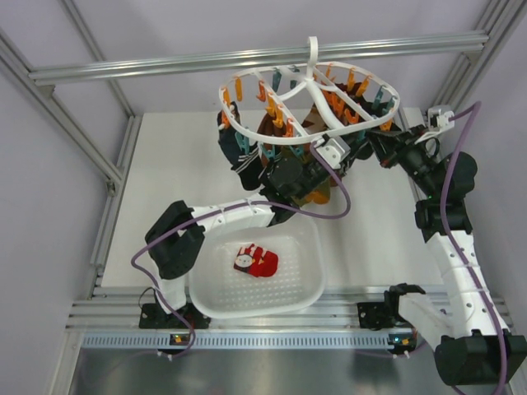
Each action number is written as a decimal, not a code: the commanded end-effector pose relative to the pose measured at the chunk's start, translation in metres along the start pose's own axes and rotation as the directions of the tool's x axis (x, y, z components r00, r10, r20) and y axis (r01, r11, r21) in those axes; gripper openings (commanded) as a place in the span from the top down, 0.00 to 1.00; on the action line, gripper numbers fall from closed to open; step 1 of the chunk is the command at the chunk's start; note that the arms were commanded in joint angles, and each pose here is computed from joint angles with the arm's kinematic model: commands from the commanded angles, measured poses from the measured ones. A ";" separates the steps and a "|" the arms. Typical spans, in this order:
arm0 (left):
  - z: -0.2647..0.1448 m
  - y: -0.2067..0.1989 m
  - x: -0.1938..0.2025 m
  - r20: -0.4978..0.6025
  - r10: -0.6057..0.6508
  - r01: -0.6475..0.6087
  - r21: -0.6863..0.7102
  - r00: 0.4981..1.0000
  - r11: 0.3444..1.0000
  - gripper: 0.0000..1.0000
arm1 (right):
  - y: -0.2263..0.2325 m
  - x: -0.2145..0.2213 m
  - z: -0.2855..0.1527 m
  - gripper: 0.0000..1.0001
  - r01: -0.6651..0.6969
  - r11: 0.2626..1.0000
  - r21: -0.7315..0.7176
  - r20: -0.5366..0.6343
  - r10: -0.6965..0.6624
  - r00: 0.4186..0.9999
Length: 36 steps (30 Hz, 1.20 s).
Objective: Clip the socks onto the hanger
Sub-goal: Open the clamp at the hanger.
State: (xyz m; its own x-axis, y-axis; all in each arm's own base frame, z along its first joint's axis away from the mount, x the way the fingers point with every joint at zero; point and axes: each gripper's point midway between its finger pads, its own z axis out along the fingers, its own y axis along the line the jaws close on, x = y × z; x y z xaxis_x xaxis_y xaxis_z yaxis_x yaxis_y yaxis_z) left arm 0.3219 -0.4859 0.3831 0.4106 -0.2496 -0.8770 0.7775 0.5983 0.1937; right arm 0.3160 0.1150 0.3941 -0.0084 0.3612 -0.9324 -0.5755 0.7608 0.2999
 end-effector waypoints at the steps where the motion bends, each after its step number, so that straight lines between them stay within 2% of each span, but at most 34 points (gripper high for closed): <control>1: 0.011 0.008 -0.031 0.080 -0.008 0.010 -0.017 0.997 1.000 0.72 | 0.025 -0.024 0.001 1.00 0.019 0.996 -0.086 0.043 -0.016 0.999; 4: 0.009 0.006 -0.029 0.073 -0.008 0.009 -0.012 0.997 1.000 0.81 | 0.029 -0.025 -0.002 0.96 0.033 0.995 -0.098 0.042 -0.029 0.999; 5: 0.009 0.006 -0.031 0.076 -0.008 0.009 -0.010 0.997 1.000 0.85 | 0.031 -0.024 -0.003 0.87 0.061 0.992 -0.112 0.038 -0.057 0.998; 7: 0.009 0.005 -0.030 0.074 -0.010 0.010 -0.005 0.997 1.000 0.87 | 0.036 -0.025 -0.008 0.78 0.112 0.984 -0.137 0.050 -0.106 0.993; 8: 0.009 0.005 -0.031 0.076 -0.010 0.010 -0.002 0.997 1.000 0.88 | 0.038 -0.023 -0.010 0.69 0.124 0.981 -0.146 0.050 -0.118 0.992; 10: 0.008 0.004 -0.029 0.073 -0.012 0.011 0.004 0.997 1.000 0.93 | 0.039 -0.021 -0.013 0.65 0.166 0.973 -0.160 0.064 -0.157 0.985; 15: 0.008 0.002 -0.027 0.067 -0.015 0.014 0.013 0.998 1.000 0.98 | 0.036 -0.016 -0.012 0.63 0.204 0.963 -0.175 0.099 -0.189 0.977; 18: 0.007 0.001 -0.026 0.064 -0.017 0.016 0.014 0.998 1.000 0.98 | 0.041 -0.012 -0.006 0.62 0.195 0.952 -0.238 0.100 -0.176 0.979; 22: 0.007 0.002 -0.027 0.065 -0.014 0.013 0.013 0.998 1.000 0.98 | 0.038 -0.014 0.000 0.56 0.212 0.947 -0.241 0.116 -0.189 0.975; 25: 0.006 0.002 -0.027 0.064 -0.017 0.016 0.014 0.998 1.000 0.98 | 0.031 -0.017 0.005 0.56 0.227 0.950 -0.213 0.132 -0.202 0.970; 29: 0.005 -0.001 -0.025 0.061 -0.020 0.018 0.024 0.998 1.000 0.98 | 0.028 -0.022 0.008 0.63 0.236 0.952 -0.193 0.163 -0.206 0.965; 36: 0.005 -0.004 -0.025 0.062 -0.031 0.029 0.041 0.998 0.999 0.98 | 0.024 -0.023 0.009 0.61 0.227 0.957 -0.178 0.189 -0.193 0.963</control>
State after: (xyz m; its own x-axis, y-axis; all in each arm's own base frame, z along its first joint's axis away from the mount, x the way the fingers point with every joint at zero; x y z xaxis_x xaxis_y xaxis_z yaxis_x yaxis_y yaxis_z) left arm 0.3268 -0.4840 0.3809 0.3996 -0.2430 -0.8839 0.7791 0.5981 0.1878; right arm 0.3088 0.1334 0.4073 0.1701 0.2882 -0.9424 -0.7150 0.6941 0.0832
